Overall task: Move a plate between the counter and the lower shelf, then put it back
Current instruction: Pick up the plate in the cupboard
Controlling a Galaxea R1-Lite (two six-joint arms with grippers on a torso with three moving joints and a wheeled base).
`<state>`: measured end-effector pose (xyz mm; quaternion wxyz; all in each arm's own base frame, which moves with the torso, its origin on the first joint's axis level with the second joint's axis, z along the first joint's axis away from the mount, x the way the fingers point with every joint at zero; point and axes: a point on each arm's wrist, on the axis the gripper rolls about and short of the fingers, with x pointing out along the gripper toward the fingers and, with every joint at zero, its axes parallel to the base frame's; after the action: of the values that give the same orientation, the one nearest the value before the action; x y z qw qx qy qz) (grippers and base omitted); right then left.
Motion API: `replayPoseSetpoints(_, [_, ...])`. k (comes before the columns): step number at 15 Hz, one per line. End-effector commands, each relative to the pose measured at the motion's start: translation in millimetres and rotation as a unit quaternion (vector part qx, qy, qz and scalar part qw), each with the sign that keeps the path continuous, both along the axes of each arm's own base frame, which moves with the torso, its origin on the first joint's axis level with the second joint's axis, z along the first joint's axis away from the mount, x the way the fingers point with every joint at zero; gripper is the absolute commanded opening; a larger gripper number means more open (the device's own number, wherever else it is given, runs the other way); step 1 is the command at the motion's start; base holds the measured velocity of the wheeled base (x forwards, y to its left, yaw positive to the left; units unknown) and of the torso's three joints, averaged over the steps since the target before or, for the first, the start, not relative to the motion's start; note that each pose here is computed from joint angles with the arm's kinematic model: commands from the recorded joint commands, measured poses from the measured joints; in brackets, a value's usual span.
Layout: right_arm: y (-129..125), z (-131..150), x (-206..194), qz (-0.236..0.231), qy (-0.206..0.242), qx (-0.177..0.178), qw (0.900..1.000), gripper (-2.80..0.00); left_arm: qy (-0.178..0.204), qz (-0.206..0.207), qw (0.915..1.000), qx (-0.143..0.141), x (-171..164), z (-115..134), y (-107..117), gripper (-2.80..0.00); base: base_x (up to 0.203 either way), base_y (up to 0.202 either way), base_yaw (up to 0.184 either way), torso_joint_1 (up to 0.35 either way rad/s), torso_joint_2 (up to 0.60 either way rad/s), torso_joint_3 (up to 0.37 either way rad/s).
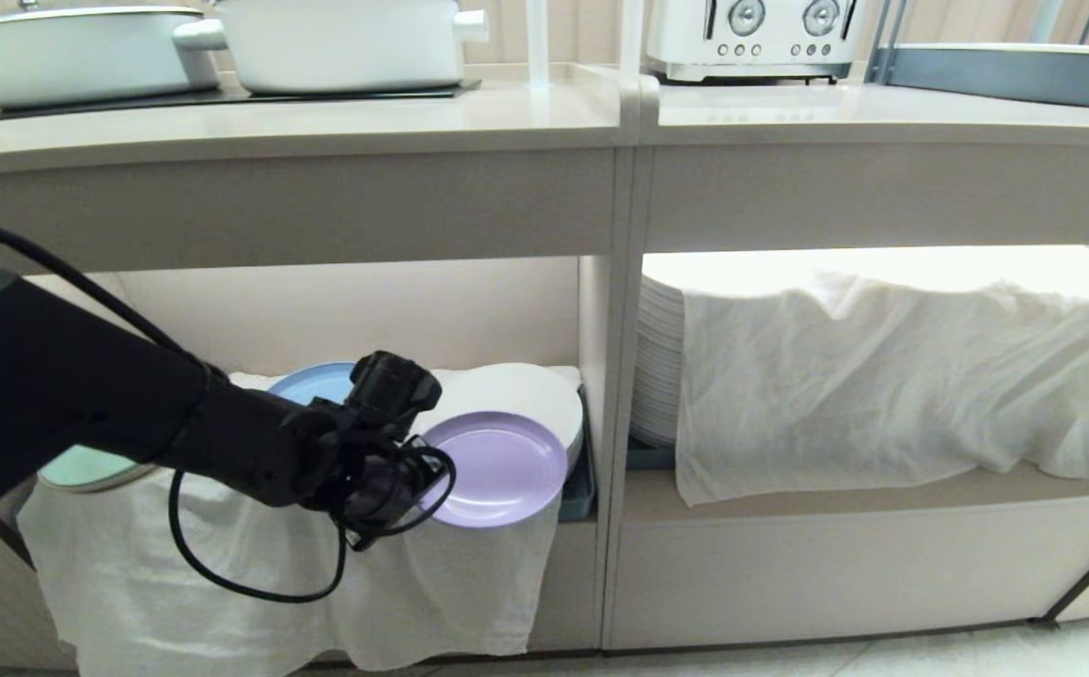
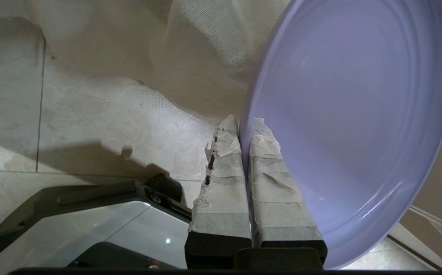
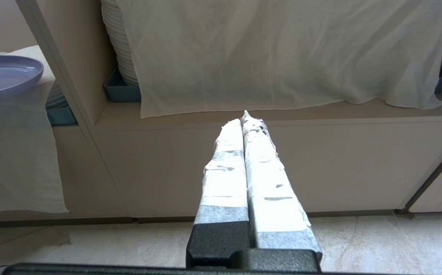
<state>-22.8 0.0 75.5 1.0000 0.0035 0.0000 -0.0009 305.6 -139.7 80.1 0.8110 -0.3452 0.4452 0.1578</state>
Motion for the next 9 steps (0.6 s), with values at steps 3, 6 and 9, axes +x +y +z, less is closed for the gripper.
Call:
replayPoseSetpoints(3, [0,0,0,0.000,0.000,0.000,1.000,-2.80,0.006,-0.007,1.0000,0.000,-18,3,1,-2.80,0.000,0.000,0.000,0.000,0.00,0.000])
replayPoseSetpoints(6, [0,0,0,0.000,0.000,0.000,1.000,-2.80,0.006,-0.014,0.9999,0.000,-32,8,3,-2.80,0.000,0.000,0.000,0.000,0.00,0.000])
replayPoseSetpoints(9, [0,0,0,0.000,0.000,0.000,1.000,-2.80,0.010,-0.026,0.9996,-0.001,-51,13,7,-2.80,0.000,0.000,0.000,0.000,0.00,0.000])
